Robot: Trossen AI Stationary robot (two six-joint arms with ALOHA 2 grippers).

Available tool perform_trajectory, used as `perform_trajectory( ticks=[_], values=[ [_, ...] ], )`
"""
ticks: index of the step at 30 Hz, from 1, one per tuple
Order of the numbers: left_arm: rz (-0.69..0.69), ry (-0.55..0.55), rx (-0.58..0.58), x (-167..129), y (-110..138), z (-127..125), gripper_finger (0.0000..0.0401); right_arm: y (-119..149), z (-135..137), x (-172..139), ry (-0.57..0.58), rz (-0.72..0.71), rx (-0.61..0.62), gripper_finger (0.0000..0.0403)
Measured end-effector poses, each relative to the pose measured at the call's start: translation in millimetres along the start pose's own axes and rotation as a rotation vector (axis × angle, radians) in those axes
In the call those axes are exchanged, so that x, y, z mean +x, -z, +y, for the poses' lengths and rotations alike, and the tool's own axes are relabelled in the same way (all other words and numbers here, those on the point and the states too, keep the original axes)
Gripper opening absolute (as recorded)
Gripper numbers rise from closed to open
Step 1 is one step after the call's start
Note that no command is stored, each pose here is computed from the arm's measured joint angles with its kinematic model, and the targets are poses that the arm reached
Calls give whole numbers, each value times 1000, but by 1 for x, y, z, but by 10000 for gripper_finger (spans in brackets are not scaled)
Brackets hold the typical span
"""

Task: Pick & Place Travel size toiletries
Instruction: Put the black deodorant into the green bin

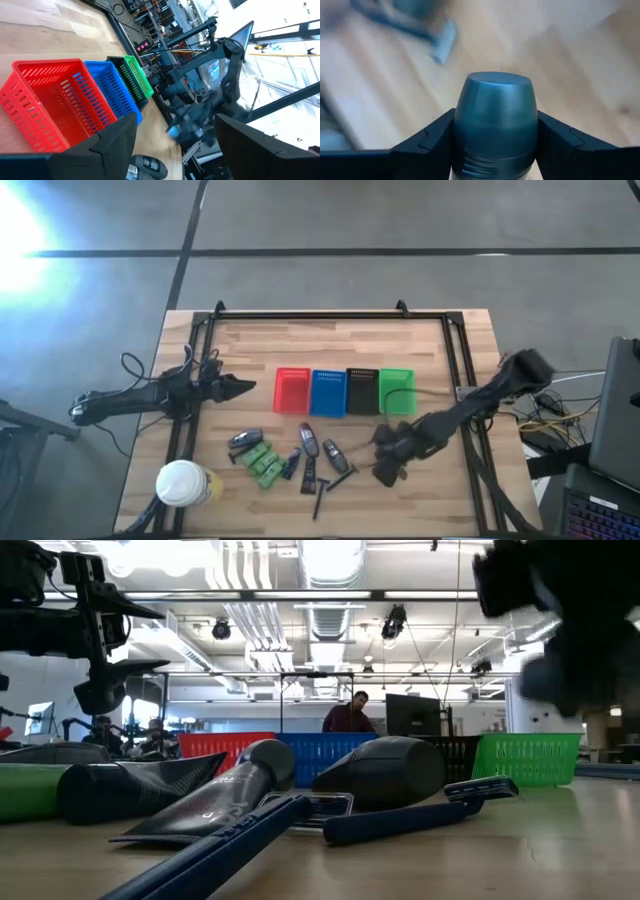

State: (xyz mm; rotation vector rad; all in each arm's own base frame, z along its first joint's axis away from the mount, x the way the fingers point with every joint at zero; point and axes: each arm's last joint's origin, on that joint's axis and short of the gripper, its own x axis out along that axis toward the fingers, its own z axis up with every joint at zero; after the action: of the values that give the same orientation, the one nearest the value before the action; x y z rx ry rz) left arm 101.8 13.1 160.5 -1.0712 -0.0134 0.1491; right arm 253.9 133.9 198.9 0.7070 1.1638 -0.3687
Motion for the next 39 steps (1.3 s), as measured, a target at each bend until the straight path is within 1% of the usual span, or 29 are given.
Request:
perform_trajectory(
  ticks=[3,5,7,9,11,13,17,19,21,23,25,27,31,34,36,39],
  values=[
    [0,0,0,0,0,0,271,-9,-18,-38,43,-160,184,204],
    [0,0,0,0,0,0,271,-18,-36,-62,35,-256,362,204],
    [0,0,0,0,0,0,271,-26,-62,-72,40,-334,529,204],
    [0,0,0,0,0,0,271,-38,-83,-71,30,-399,635,204],
    [0,0,0,0,0,0,271,-49,-101,-65,22,-428,678,204],
    [-1,0,0,0,0,0,271,-58,-116,-58,12,-423,696,205],
    [-1,-1,0,0,0,0,271,-64,-147,-37,130,-345,726,233],
    [-1,-1,0,0,0,0,271,-65,-156,-31,150,-304,729,251],
    [-1,-1,0,0,0,0,271,-65,-159,-26,164,-286,729,268],
    [-1,0,-2,0,0,0,271,-66,-158,-26,174,-299,723,285],
    [-3,1,-7,0,0,0,271,-72,-153,-32,161,-319,680,301],
    [-10,2,-18,0,-1,0,271,-75,-143,-39,138,-325,581,316],
    [-25,39,-92,0,-3,-5,271,-79,-114,-56,77,-331,311,339],
    [51,26,-103,-1,-4,-12,270,-75,-94,-59,70,-296,203,349],
    [113,-22,-76,-2,-8,-21,268,-72,-82,-56,73,-256,155,353],
    [234,-134,11,-1,-10,-29,266,-70,-60,-48,42,-196,91,352]
  ],
)
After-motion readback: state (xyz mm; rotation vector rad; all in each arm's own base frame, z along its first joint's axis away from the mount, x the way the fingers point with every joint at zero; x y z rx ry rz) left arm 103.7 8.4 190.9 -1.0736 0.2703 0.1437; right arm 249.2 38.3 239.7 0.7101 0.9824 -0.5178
